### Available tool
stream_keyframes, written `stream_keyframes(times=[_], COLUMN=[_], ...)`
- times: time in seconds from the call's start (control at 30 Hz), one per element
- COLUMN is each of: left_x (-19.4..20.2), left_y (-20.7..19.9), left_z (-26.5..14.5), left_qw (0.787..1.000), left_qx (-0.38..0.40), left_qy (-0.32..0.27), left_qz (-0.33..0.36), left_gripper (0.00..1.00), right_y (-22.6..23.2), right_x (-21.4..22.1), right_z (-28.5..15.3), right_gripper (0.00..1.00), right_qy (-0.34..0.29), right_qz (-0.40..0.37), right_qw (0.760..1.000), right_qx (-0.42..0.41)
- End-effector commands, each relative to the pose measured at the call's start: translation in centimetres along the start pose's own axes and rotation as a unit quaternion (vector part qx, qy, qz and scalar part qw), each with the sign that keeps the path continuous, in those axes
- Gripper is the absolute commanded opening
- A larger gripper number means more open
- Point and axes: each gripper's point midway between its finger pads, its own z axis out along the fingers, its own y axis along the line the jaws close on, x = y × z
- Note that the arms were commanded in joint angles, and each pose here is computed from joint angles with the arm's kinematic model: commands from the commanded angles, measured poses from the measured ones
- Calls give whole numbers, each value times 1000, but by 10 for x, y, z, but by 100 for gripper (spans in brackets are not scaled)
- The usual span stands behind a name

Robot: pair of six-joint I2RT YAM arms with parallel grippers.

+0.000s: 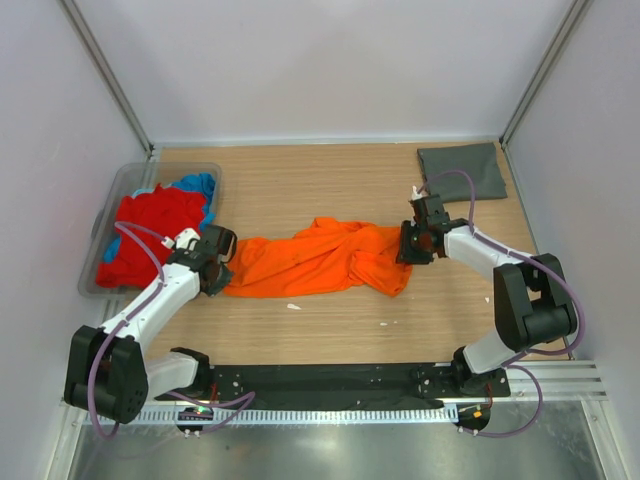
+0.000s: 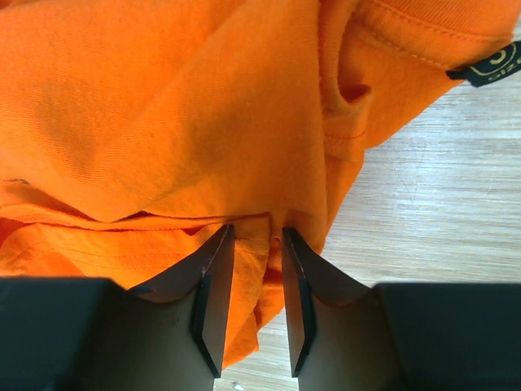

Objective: Fold and stack the t-shirts
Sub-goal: Flatten the tshirt out

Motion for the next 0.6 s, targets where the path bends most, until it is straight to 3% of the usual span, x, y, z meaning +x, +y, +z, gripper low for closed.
stream_keyframes(times=[0.0, 0.33, 0.57], left_x=[-16, -15, -15], left_y=[-8, -10, -9], left_z=[-5, -5, -4], left_qw=[1000, 1000, 1000], left_qx=[10, 10, 8], left_qy=[-27, -25, -24], left_qz=[-7, -7, -7], left_gripper=[0, 0, 0], right_y=[4, 5, 2], right_x=[-12, -14, -11], right_z=[-9, -13, -7], right_gripper=[36, 27, 28], right_qy=[-29, -35, -29], right_qz=[5, 13, 16], right_qw=[999, 999, 999], right_qx=[-15, -33, -28])
